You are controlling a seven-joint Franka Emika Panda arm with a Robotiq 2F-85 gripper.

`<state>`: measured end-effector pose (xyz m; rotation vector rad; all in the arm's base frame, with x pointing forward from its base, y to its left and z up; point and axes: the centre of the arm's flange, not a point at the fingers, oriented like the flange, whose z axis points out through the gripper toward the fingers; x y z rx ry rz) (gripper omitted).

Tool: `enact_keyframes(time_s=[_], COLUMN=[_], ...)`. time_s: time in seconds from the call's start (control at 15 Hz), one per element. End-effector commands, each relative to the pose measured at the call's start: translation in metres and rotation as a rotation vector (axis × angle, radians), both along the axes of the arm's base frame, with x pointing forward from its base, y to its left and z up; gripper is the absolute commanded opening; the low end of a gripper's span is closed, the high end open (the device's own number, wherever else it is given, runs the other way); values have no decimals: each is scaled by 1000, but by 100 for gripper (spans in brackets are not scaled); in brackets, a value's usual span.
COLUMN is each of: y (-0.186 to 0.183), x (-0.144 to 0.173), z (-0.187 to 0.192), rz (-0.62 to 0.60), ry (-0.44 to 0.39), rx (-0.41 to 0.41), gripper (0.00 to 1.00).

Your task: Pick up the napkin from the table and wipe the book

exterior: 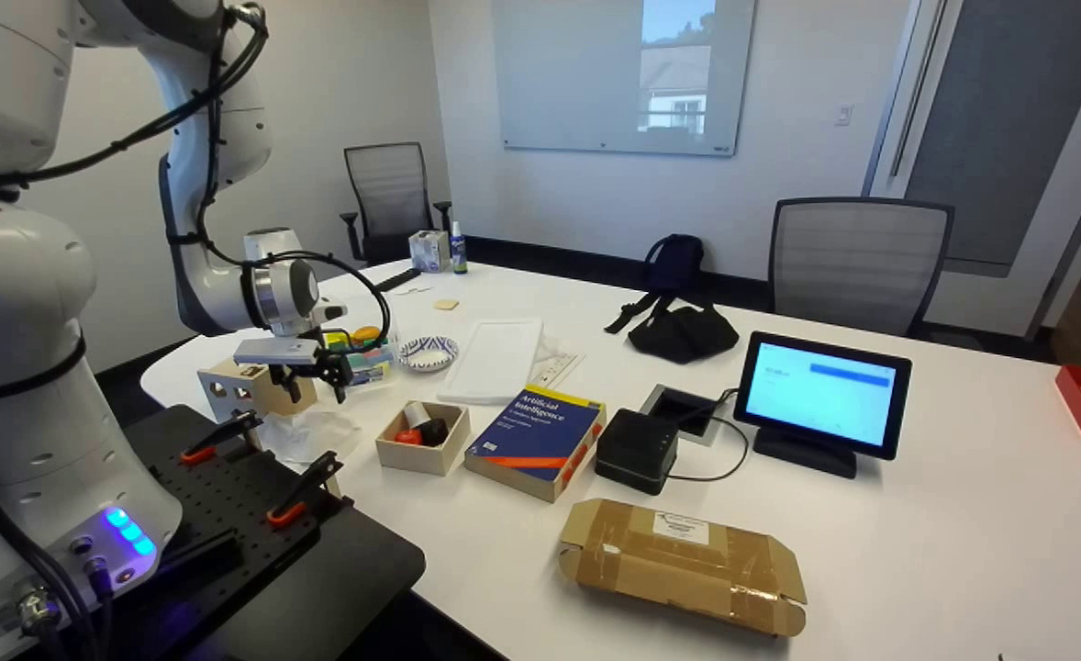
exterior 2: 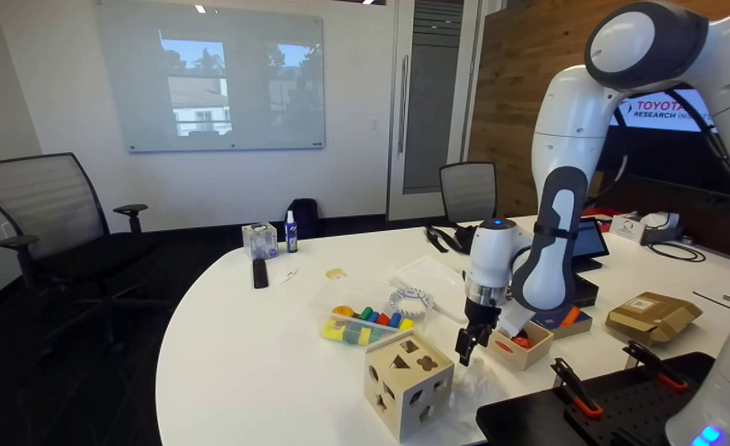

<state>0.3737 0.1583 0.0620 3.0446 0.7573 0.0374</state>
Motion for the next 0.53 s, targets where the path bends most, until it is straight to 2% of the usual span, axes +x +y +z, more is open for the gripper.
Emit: enact_keyframes(time_s=[0.0,0.13,0.2,0.27,0.47], y=[10,12,14,17,23], x=[3,5,6,6,9], z=[-29,-40,-45,-48,-55], rz=[-19,-14,-8,-7,2], ry=[2,16,22,25,32], rx=[24,40,45,45,45], gripper=[100,100,75,74,49])
